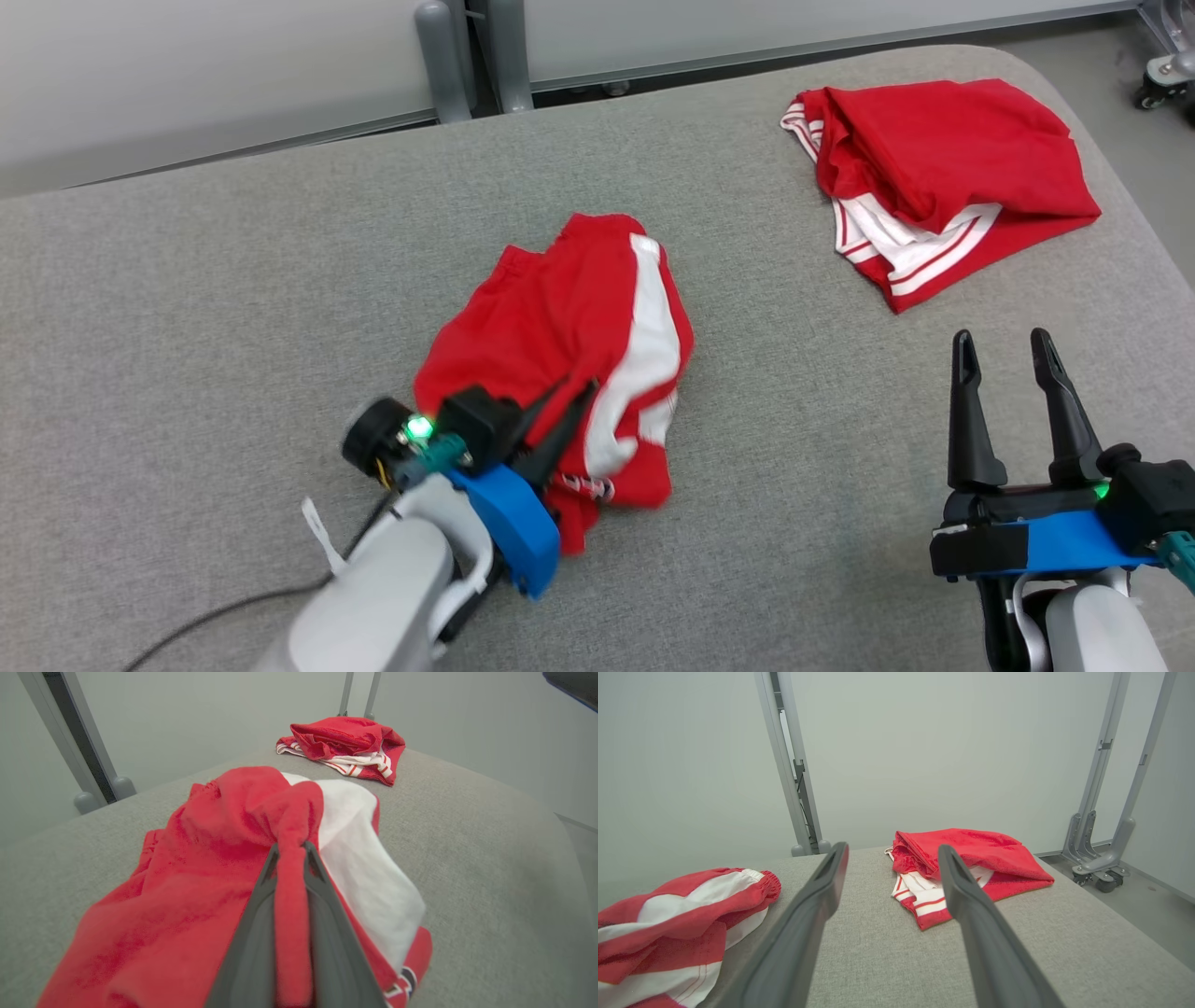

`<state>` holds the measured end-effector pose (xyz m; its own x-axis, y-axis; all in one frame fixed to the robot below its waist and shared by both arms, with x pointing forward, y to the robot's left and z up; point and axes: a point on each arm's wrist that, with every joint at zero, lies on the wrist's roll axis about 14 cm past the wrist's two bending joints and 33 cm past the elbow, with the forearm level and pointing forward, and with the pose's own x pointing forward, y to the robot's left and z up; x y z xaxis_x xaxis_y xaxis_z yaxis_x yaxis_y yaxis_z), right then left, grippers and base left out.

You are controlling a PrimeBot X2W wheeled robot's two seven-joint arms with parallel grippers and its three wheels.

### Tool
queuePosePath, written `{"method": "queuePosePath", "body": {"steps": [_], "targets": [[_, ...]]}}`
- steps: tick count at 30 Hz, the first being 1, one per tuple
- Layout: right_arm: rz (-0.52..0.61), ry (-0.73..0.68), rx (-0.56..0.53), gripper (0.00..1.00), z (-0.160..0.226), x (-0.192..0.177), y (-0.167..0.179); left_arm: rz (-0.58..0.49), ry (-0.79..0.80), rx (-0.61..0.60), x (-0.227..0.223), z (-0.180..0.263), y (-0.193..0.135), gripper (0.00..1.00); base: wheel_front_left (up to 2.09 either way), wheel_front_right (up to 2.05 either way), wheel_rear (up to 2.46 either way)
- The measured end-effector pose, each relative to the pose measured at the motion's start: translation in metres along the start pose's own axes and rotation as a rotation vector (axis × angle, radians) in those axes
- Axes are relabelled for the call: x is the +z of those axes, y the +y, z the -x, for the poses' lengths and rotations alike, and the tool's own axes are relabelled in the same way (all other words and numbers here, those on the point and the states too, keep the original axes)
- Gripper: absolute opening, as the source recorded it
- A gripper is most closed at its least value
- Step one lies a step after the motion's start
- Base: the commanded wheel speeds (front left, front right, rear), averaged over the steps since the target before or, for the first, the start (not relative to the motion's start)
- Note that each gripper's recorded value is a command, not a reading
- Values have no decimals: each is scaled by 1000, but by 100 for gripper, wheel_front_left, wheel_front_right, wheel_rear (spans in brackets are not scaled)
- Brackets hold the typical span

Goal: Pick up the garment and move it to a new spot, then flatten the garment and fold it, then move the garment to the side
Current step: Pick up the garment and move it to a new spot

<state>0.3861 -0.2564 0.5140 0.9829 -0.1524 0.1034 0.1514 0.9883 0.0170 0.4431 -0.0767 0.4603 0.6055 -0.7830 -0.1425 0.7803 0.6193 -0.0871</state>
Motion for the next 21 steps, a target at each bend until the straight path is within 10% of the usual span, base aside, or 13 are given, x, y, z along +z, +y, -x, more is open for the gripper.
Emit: {"method": "queuePosePath", "body": {"steps": [2,3,4,21], "targets": [[-1,5,9,100,0,-2,3,16,35,-14,-16,7,-12,0,0,0,0],[-3,5,15,100,-1,-2,5,25,41,-16,-20,9,-15,27,0,0,0],[-4,5,20,100,-1,-2,7,29,39,-14,-22,11,-16,100,0,0,0],[-34,-14,107,100,-1,4,38,-44,-232,418,51,87,81,100,0,0,0]]}}
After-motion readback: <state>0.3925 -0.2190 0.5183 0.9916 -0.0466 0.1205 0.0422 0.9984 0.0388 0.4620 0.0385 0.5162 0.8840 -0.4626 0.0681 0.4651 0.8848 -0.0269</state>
